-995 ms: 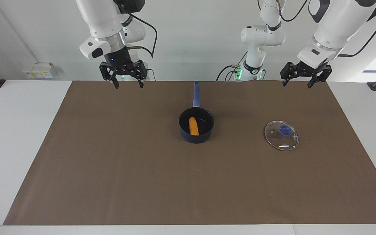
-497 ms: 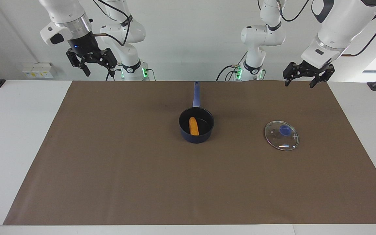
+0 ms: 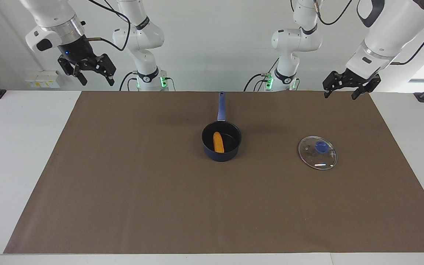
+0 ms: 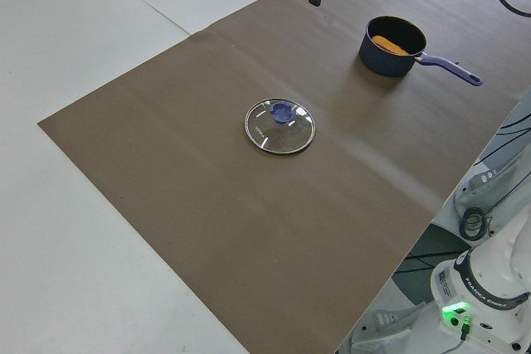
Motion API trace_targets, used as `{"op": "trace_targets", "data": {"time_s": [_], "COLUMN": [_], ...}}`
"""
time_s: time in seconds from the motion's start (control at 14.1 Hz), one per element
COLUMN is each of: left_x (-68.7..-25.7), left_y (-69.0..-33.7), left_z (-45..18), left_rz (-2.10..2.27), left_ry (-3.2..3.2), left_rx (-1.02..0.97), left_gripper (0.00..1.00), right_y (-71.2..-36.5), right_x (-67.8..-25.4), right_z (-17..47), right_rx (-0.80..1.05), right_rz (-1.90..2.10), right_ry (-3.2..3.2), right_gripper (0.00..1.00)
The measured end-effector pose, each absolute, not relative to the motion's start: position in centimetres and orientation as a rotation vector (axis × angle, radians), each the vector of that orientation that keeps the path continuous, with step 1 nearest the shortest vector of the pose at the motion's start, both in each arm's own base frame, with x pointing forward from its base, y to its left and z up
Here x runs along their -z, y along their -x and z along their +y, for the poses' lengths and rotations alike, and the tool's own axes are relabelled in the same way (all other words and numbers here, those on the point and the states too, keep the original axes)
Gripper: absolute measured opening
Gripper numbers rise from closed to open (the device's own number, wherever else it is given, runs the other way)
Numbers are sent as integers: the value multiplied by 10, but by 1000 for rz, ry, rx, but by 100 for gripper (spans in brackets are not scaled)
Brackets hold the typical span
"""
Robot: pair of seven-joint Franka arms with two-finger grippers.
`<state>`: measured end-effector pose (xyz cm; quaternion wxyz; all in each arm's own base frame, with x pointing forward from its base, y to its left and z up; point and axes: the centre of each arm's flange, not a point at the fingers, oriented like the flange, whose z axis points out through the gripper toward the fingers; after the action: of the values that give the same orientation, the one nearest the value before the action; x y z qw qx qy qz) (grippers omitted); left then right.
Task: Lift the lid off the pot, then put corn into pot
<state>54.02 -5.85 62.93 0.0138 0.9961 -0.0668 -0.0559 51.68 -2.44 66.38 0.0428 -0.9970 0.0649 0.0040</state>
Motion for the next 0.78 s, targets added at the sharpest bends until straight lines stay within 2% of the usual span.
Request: {"op": "trace_targets", "data": {"time_s": [0.78], "left_x": [-644], "left_y": [-545], "left_z": [-60], "left_rz": [-215], "left_ry": [-3111], "left_rx": [119], "left_gripper": [100], "right_y": [-517], "right_x": [-667], "right_z": [-15], "right_rx": [27], "right_rz": [112], "right_ry": [3113], "right_gripper": [100]}}
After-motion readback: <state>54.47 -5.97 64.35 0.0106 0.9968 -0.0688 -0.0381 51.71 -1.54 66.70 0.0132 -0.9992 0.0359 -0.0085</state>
